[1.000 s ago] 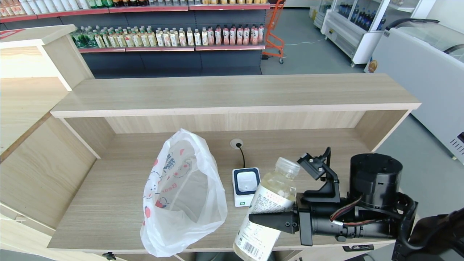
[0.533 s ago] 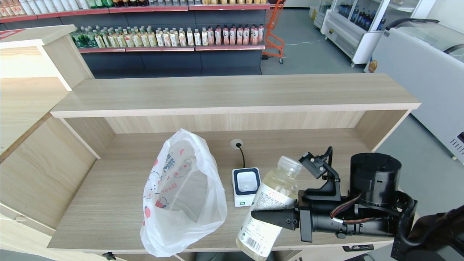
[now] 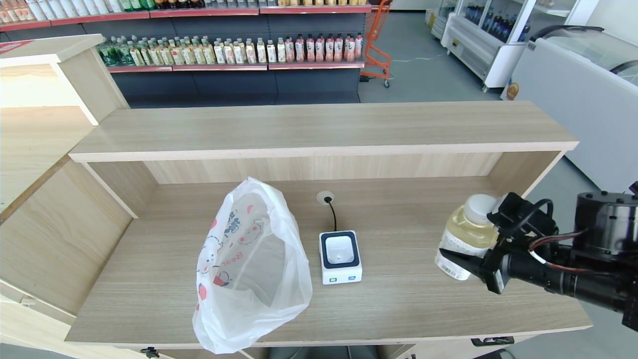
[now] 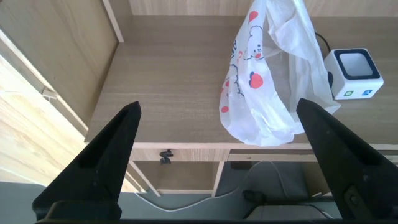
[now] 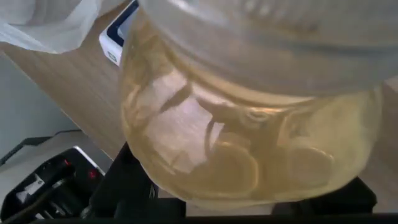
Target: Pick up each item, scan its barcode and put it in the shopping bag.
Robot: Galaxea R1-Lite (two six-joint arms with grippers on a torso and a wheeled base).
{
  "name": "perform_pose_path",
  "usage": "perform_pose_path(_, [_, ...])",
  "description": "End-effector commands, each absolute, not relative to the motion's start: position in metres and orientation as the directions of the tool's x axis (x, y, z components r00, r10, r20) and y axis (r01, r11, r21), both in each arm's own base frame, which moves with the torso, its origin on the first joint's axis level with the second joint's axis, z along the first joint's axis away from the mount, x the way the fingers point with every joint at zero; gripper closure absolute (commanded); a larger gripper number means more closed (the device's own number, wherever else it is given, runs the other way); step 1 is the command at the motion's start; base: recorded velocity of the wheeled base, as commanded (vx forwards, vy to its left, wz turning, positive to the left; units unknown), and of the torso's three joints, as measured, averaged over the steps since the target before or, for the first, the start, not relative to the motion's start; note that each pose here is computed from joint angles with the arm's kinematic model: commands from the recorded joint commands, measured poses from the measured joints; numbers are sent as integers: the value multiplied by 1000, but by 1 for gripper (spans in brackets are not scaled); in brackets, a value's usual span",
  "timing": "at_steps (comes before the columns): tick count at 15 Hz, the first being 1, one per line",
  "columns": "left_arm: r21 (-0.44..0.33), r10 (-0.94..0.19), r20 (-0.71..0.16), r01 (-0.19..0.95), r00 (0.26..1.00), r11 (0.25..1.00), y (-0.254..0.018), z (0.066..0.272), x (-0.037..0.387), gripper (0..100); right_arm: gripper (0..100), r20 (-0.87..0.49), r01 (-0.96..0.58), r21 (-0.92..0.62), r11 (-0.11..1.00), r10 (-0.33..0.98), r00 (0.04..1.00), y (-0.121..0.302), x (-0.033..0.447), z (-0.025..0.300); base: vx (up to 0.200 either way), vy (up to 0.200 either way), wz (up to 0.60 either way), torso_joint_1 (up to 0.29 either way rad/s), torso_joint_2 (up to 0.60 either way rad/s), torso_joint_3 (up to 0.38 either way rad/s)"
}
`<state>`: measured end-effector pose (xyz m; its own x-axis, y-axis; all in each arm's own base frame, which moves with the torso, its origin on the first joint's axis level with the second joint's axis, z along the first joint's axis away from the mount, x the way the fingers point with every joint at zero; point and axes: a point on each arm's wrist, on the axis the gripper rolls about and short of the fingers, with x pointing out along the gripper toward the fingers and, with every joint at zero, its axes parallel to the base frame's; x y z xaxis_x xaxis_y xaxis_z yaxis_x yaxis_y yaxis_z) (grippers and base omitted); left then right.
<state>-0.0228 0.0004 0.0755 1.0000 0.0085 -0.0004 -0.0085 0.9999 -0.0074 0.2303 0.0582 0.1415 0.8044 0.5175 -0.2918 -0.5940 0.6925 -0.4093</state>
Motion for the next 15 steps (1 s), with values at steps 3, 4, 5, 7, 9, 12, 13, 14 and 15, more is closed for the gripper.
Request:
perform_pose_path(3, [-8, 9, 0, -9, 1000, 1000, 0, 75, -23, 0, 100, -185, -410, -691, 596, 402, 897, 28, 223, 171, 0, 0, 0, 0, 0, 0])
perform_pose_path(4, [-8, 9, 0, -9, 1000, 1000, 0, 75, -23, 0, 100, -174, -389, -745, 541, 406, 897, 29, 220, 174, 0, 0, 0, 0, 0, 0])
perform_pose_path(5, [-8, 9, 0, -9, 1000, 1000, 0, 75, -23, 0, 100, -169, -382, -769, 513, 412, 895, 29, 219, 175, 0, 0, 0, 0, 0, 0])
perform_pose_path(7, [-8, 9, 0, -9, 1000, 1000, 0, 75, -23, 0, 100, -162, -398, -809, 432, 487, 858, 43, 210, 176, 0, 0, 0, 0, 0, 0])
perform_pose_path(9, [-8, 9, 0, -9, 1000, 1000, 0, 75, -23, 0, 100, -154, -404, -816, 414, 518, 841, 52, 209, 178, 0, 0, 0, 0, 0, 0])
perform_pose_path(12, [-8, 9, 0, -9, 1000, 1000, 0, 75, -23, 0, 100, -153, -403, -818, 411, 521, 840, 52, 205, 178, 0, 0, 0, 0, 0, 0])
perform_pose_path(13, [-8, 9, 0, -9, 1000, 1000, 0, 75, -23, 0, 100, -145, -399, -818, 414, 522, 840, 51, 204, 180, 0, 0, 0, 0, 0, 0])
perform_pose_path(14, [-8, 9, 0, -9, 1000, 1000, 0, 75, -23, 0, 100, -141, -396, -819, 415, 524, 840, 51, 203, 181, 0, 0, 0, 0, 0, 0])
perform_pose_path(15, [-8, 9, 0, -9, 1000, 1000, 0, 75, -23, 0, 100, -142, -402, -813, 421, 526, 838, 51, 201, 181, 0, 0, 0, 0, 0, 0])
